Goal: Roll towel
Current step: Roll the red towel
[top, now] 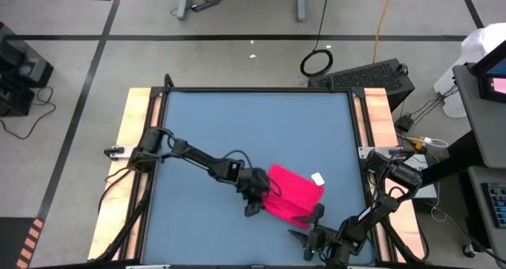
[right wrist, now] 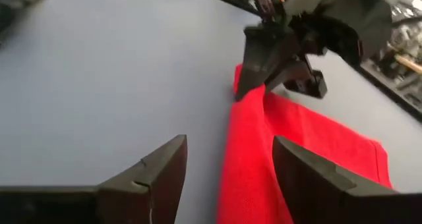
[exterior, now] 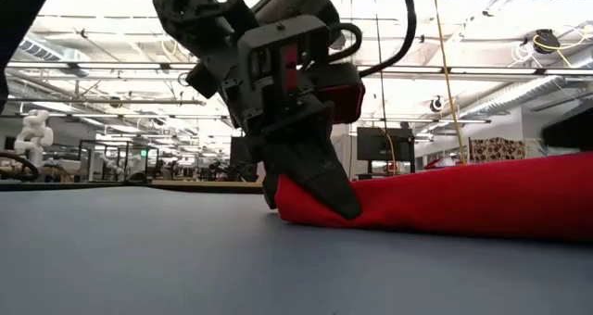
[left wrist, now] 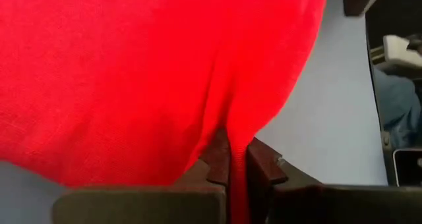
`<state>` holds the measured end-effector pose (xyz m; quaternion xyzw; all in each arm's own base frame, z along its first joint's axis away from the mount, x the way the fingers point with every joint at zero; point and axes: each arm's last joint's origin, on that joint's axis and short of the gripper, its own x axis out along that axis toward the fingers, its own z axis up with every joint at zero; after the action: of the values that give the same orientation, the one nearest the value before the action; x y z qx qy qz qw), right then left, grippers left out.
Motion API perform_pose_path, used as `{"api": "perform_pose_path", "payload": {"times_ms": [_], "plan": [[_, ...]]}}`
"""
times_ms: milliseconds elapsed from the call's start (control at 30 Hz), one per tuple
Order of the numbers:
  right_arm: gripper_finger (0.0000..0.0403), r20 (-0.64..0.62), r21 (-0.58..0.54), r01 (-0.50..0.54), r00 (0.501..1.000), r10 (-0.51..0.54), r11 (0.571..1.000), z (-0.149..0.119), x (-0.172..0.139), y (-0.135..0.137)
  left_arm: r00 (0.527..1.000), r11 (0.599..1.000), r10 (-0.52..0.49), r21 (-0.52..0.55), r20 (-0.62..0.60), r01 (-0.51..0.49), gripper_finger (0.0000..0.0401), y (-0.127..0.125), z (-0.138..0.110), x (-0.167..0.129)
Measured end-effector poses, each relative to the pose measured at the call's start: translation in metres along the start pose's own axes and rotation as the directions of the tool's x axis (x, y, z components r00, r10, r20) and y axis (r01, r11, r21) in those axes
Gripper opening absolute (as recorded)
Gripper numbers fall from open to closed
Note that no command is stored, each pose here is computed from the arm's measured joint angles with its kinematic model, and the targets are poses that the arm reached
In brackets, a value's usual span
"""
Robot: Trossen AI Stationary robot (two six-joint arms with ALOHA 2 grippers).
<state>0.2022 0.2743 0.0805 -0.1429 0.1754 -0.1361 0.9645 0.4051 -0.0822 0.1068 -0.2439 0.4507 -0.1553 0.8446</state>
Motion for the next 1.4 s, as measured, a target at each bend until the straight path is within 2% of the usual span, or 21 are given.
{"api": "perform_pose_path", "payload": {"times_ms": [133,300,467,567,667,833,1000,1200,1333,1400], "plan": [[0.021,-0.063,0.069,0.007,0.998,-0.003,0.998,-0.005,0.007,-0.006,1.0,1.0,-0.005,-0.013,0.001,0.005,0.0019,0.004,0.002,-0.002],[0.0185,-0.164,0.187,0.009,0.986,0.022,0.982,-0.013,0.011,-0.012,1.0,1.0,-0.006,-0.01,0.002,0.006,0.002,0.004,0.002,-0.002],[0.0158,-0.206,0.266,0.05,0.978,0.006,0.963,-0.018,0.009,-0.016,0.998,0.998,0.017,0.057,0.061,-0.02,0.0026,0.004,0.006,-0.002],[0.0149,-0.236,0.327,0.068,0.972,0.011,0.942,-0.021,0.008,-0.017,0.99,0.988,0.051,0.139,0.133,-0.07,0.0057,-0.005,0.007,0.002],[0.0147,-0.233,0.361,0.083,0.973,0.003,0.929,-0.027,0.009,-0.014,0.982,0.969,0.091,0.214,0.166,-0.126,0.0107,-0.015,0.004,0.006],[0.0146,-0.221,0.374,0.087,0.975,-0.002,0.923,-0.033,0.007,-0.011,0.978,0.948,0.127,0.269,0.167,-0.169,0.0203,-0.024,0.0,0.005],[0.0132,-0.188,0.348,0.089,0.982,-0.023,0.933,-0.032,0.007,-0.011,0.981,0.948,0.187,0.255,0.044,-0.192,0.0269,-0.041,-0.011,-0.012],[0.011,-0.199,0.221,0.01,0.979,0.035,0.975,-0.019,0.032,-0.009,0.915,0.869,0.403,0.307,0.013,-0.388,0.0268,-0.085,-0.038,-0.037],[0.0099,-0.198,0.156,-0.096,0.972,0.126,0.983,-0.007,0.049,-0.009,0.88,0.831,0.457,0.29,0.13,-0.474,0.0261,-0.118,-0.052,-0.044],[0.0092,-0.195,0.169,-0.117,0.969,0.149,0.979,-0.004,0.053,-0.009,0.859,0.805,0.469,0.3,0.203,-0.511,0.0261,-0.136,-0.063,-0.044]]}}
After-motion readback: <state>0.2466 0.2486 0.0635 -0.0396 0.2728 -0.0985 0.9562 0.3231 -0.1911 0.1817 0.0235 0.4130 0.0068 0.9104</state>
